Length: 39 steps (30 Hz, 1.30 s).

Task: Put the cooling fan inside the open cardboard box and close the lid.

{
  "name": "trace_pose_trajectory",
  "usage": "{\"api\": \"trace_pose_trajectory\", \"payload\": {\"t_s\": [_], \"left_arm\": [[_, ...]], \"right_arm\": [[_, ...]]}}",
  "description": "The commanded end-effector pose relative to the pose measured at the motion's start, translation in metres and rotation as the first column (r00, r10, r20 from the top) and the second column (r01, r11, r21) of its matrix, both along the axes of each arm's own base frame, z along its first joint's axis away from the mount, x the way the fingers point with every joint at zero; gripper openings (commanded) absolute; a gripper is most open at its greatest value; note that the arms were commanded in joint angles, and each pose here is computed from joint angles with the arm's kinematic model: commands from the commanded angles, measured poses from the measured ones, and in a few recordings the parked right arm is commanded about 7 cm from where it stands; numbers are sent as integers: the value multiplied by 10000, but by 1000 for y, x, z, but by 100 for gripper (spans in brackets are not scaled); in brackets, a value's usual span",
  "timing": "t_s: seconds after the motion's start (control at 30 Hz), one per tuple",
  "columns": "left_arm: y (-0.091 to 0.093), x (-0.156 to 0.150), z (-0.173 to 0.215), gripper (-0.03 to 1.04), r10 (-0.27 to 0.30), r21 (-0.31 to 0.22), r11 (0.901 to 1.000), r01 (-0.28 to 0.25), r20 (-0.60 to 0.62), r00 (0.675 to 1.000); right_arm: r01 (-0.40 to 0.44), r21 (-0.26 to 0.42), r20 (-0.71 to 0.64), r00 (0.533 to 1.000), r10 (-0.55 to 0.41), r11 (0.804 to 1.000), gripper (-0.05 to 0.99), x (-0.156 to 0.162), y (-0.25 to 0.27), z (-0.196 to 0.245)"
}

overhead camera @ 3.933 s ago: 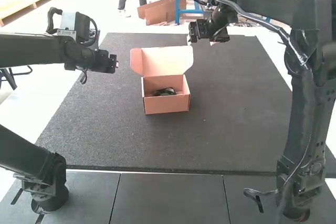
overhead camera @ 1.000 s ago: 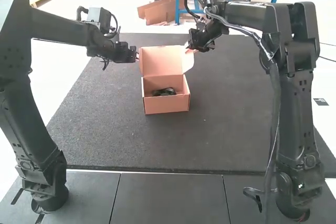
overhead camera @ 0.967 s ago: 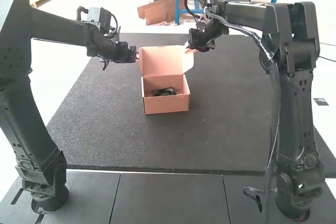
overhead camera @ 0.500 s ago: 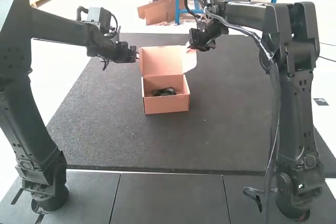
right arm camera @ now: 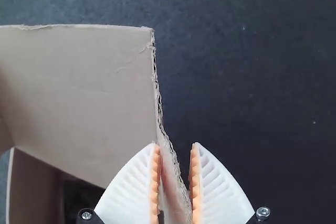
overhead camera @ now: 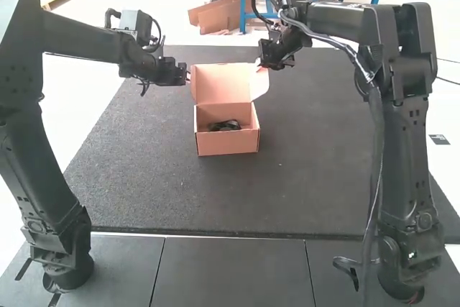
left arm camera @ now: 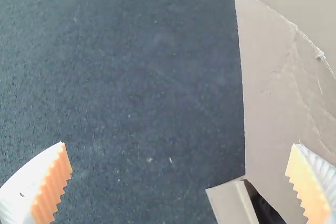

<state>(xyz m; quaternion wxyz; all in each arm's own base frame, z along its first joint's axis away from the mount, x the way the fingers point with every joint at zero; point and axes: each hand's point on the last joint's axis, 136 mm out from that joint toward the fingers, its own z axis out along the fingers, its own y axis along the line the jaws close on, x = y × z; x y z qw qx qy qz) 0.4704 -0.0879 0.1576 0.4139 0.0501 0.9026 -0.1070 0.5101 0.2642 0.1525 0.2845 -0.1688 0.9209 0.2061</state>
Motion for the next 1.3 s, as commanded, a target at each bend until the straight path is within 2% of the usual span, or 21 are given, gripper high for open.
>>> {"api": "trace_pose_trajectory", "payload": {"t_s": [0.0, 0.27, 0.47, 0.97, 1.27], "left_arm": [[-5, -3, 8, 97, -170, -73, 9998, 171, 207, 9996], [-5, 3, 16, 97, -152, -125, 9998, 160, 617, 9980], [-7, 5, 21, 97, -196, -146, 9997, 208, 784, 9967], [-22, -1, 27, 97, -496, -146, 9986, 508, 752, 9959], [-21, -9, 32, 97, -532, -108, 9985, 540, 653, 9964]], "right_arm": [[-146, 259, 1073, 9942, 117, 9996, 12, -4, 7, 53], [-508, 139, 1139, 9923, 489, 9986, 8, -12, 18, 55], [-509, -44, 1237, 9910, 511, 9987, 1, -18, 22, 59], [-853, -414, 652, 9940, 878, 9955, -1, -47, 25, 52], [-1071, -459, 391, 9933, 1089, 9932, -1, -64, 26, 39]]}}
